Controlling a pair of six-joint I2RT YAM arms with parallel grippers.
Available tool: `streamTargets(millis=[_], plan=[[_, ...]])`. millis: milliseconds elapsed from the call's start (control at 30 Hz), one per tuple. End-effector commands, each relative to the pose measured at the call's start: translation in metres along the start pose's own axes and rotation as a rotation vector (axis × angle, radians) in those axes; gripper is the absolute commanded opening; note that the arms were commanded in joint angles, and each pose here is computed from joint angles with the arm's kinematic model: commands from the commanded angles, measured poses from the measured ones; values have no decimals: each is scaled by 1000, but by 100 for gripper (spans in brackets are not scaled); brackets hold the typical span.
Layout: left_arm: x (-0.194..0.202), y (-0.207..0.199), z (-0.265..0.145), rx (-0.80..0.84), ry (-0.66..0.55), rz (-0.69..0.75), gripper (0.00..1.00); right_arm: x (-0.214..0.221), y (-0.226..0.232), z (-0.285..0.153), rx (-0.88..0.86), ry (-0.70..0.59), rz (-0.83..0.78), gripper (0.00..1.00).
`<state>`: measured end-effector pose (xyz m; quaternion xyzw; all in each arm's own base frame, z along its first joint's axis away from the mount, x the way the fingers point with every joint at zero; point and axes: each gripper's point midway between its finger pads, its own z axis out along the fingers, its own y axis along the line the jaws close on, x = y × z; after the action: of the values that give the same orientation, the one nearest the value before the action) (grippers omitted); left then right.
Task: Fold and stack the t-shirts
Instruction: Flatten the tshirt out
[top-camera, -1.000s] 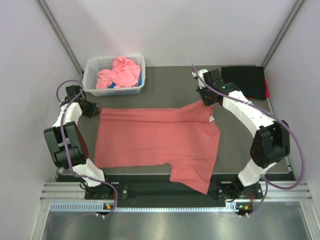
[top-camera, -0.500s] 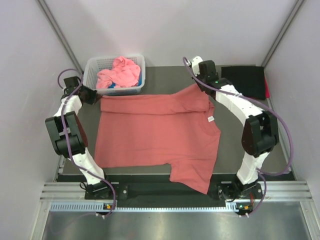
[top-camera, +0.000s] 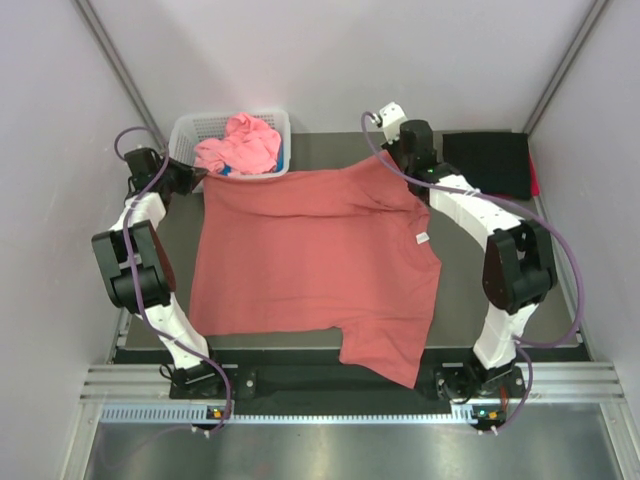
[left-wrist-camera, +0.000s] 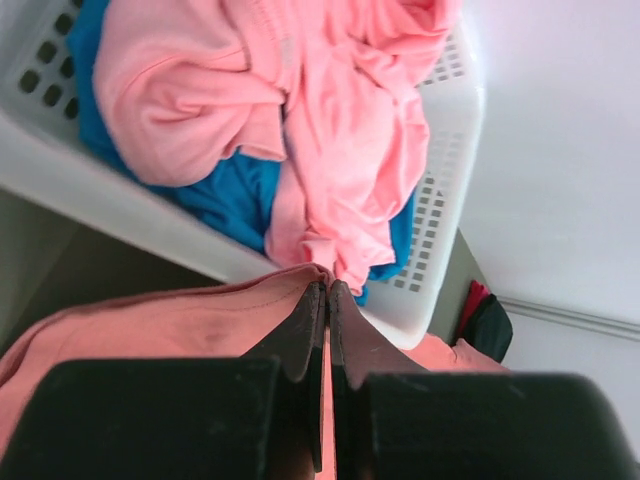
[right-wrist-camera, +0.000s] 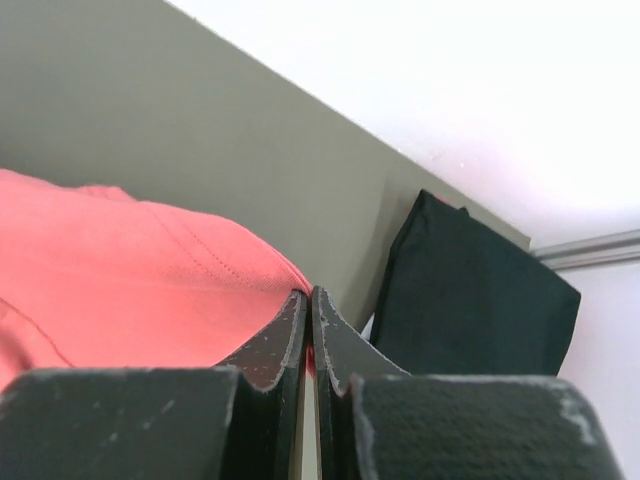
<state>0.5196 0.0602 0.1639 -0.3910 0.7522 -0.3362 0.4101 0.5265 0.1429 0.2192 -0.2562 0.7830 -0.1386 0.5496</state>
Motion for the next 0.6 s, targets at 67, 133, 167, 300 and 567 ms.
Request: streamTargets(millis=[67,133,167,300,567], plan=[[-16,-40,-7,161,-56,81,0,-48,-32,-15,82,-178,25,0],[-15,-39,-9,161,-57,94,0,-52,-36,-18,98,-210,26,0],[-14,-39,-10,161,-59,99,0,-48,-34,-18,97,-208,22,0],[-13,-37,-14,153,-71,119,0,-47,-36,-24,105,-236,15,0],[-1,-10,-25,59,-53,145,0,-19,-32,-42,102,-236,4,0]])
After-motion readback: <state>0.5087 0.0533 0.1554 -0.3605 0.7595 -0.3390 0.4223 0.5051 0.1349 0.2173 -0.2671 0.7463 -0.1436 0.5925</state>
